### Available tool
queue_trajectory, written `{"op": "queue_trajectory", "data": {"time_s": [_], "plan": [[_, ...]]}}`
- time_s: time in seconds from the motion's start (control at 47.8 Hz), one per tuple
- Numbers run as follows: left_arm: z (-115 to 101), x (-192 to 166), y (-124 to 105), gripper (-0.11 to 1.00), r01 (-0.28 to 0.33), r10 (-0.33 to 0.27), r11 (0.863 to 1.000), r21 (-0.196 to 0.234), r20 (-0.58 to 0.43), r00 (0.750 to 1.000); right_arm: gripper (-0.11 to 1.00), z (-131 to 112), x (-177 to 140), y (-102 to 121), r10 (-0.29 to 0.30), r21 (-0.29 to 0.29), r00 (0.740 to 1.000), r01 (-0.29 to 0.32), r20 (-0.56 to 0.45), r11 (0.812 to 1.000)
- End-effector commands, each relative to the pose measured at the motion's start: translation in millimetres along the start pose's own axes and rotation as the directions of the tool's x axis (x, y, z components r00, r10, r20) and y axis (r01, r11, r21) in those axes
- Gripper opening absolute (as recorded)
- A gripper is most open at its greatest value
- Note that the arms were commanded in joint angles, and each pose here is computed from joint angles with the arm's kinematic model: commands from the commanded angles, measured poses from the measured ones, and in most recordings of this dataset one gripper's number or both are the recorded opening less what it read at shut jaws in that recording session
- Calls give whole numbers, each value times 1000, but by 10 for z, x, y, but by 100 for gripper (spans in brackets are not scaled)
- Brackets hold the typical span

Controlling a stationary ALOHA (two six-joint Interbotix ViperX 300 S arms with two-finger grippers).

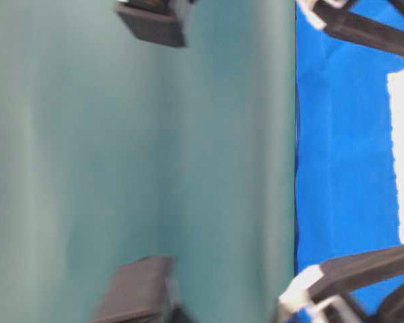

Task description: Fold the yellow towel.

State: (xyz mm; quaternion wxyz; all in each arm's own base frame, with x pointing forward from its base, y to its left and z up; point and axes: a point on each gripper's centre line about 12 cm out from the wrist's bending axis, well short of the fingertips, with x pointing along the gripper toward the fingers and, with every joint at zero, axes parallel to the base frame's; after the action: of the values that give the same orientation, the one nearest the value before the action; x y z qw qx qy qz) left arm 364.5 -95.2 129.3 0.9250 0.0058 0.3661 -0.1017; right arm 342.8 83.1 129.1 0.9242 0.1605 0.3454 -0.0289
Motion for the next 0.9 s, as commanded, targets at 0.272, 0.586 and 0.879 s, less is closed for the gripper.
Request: {"op": "queue_trajectory", "data": {"time_s": [0.272, 0.586, 0.879], "plan": [[107, -688, -18, 50, 13, -13, 1000, 0, 81, 997, 68, 86, -806, -152, 51, -4, 983, -51, 176, 999], [-108, -1130, 31, 50, 13, -12, 1000, -3, 214, 977, 67, -6, -1409, -330, 115, -75, 942, -96, 316, 993], [-369, -1578, 112, 49, 4, 1, 1000, -12, 361, 933, 67, -218, -1727, -514, 155, -130, 903, -112, 401, 985]]}}
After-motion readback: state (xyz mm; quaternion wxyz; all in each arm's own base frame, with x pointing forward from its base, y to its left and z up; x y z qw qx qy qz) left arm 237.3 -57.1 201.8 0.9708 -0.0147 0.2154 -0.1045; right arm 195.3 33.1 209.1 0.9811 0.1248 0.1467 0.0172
